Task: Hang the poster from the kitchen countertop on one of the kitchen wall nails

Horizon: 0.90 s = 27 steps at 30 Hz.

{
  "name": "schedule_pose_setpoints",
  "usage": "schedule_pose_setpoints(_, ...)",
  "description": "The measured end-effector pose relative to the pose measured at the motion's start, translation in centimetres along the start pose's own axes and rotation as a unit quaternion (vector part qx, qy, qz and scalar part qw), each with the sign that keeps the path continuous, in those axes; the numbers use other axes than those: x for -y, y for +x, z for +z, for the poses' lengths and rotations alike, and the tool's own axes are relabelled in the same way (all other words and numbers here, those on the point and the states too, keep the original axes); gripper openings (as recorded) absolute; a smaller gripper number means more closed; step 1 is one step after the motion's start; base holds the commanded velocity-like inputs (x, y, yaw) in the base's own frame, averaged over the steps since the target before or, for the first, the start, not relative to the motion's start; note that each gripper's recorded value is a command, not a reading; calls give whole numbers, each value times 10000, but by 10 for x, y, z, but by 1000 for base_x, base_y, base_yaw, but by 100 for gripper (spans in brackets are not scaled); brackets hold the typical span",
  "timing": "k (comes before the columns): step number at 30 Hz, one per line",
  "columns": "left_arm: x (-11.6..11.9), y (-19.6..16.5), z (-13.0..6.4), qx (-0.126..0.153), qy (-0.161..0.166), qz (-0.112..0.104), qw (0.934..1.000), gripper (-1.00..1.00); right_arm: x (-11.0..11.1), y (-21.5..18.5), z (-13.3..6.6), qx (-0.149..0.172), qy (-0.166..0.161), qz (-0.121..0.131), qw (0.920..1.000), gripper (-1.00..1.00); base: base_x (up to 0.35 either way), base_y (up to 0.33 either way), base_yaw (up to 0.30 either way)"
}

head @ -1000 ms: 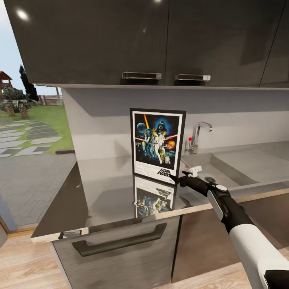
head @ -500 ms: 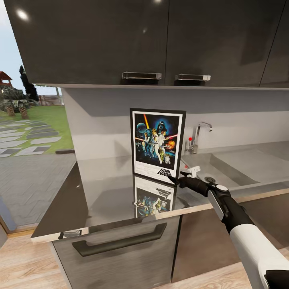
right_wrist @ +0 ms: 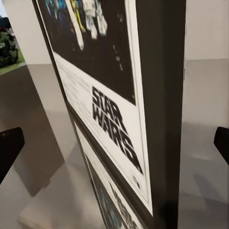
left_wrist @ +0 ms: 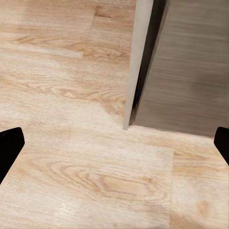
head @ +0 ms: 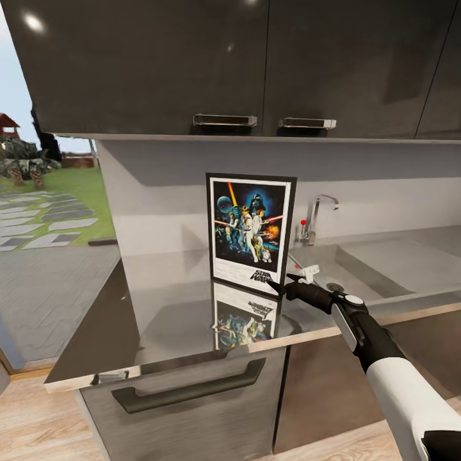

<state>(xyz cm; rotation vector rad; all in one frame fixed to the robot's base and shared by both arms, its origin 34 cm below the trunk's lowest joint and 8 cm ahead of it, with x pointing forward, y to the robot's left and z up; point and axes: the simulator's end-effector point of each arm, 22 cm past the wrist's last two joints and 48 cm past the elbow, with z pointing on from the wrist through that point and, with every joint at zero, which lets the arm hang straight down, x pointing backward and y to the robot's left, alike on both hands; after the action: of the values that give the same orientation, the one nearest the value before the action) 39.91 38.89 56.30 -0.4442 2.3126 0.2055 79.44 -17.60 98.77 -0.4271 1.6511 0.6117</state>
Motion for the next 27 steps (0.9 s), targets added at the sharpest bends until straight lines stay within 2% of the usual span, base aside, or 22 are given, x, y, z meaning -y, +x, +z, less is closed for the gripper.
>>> schedule_pose_setpoints(27, -1, 0, 0, 3, -11, -9, 10000, 100, 0, 0, 0, -1, 1, -8, 10000, 100, 5, 2, 0)
